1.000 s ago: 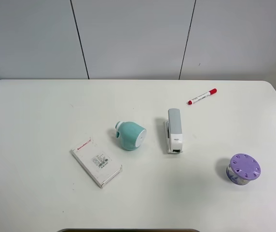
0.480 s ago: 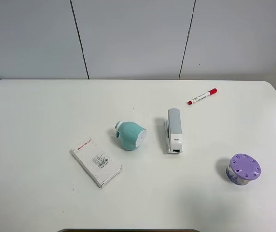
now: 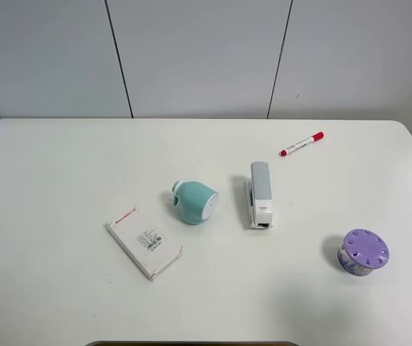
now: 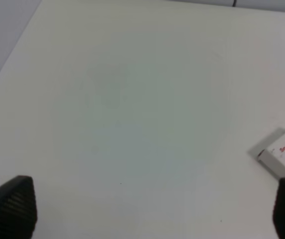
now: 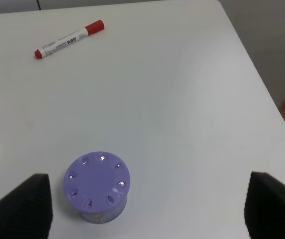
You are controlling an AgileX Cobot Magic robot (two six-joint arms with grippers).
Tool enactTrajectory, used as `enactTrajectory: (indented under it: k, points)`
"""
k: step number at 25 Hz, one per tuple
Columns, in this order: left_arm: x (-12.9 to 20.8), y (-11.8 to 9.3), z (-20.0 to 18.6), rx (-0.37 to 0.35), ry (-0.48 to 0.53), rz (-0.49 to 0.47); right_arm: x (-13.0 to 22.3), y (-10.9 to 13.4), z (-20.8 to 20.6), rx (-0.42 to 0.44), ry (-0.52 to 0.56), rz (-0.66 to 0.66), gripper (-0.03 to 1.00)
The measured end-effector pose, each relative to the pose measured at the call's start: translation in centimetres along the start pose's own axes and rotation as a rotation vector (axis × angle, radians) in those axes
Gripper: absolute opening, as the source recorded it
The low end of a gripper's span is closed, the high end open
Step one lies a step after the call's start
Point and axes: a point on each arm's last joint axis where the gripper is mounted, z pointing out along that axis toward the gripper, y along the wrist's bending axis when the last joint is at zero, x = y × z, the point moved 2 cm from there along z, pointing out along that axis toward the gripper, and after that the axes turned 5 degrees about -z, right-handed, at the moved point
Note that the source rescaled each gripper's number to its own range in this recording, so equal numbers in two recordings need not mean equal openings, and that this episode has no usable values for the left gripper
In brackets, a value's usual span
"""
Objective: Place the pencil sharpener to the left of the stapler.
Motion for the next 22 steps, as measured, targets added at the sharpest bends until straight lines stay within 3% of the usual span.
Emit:
enactTrajectory:
  k: [22]
  points:
    - [0.00,0.00,0.00,0.000,0.000,0.000,-0.01,0.00,0.00,0.000,-0.001,0.000,0.34]
